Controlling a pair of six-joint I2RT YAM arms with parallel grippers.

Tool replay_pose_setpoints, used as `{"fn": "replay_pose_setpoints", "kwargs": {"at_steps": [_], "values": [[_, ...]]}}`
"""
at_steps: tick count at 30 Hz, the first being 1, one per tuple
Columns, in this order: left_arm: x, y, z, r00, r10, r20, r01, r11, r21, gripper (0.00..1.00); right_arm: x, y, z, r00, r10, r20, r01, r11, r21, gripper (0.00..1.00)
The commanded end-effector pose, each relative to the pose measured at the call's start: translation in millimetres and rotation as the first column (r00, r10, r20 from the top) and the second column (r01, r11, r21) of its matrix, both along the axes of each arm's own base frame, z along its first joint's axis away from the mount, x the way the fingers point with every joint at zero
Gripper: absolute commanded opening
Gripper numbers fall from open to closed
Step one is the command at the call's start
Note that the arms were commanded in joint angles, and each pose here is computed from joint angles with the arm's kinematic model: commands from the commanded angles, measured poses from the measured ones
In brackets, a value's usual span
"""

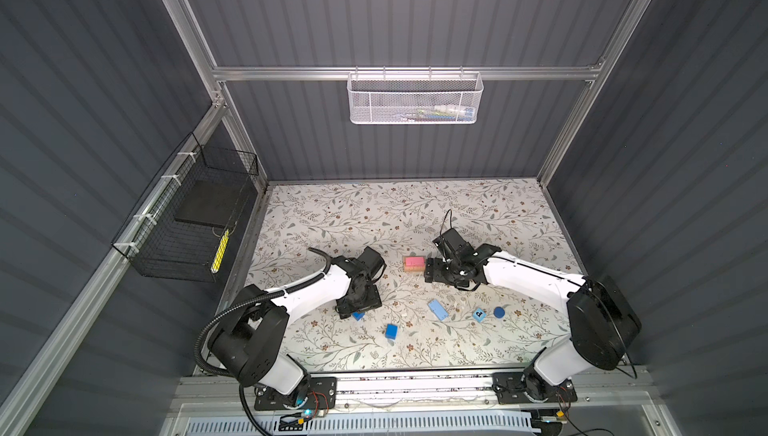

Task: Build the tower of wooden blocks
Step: 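Lower the left gripper and close it on the dark blue cube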

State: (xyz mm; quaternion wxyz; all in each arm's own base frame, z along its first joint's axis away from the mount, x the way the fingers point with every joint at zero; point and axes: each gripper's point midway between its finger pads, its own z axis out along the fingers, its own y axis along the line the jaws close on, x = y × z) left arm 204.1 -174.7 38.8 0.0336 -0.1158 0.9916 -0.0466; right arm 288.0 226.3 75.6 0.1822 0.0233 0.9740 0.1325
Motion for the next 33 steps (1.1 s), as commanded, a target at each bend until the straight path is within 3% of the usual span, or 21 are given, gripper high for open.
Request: {"fn": "replay_pose_setpoints", "kwargs": {"at_steps": [1,33], "values": [[-1,-1,-6,1.0,0.01,-0.012,-0.01,1.0,0.007,0.73,-2,-5,-1,1.0,-0.018,0.003,0.018,1.0,-0.015,0.86],[6,-2,-12,0.996,-0.089,-0.021,0.09,0.995,0.048,0.47,-5,-6,-7,0.999,-0.029,-0.017,0.029,0.999,-0.019,0.86]]}}
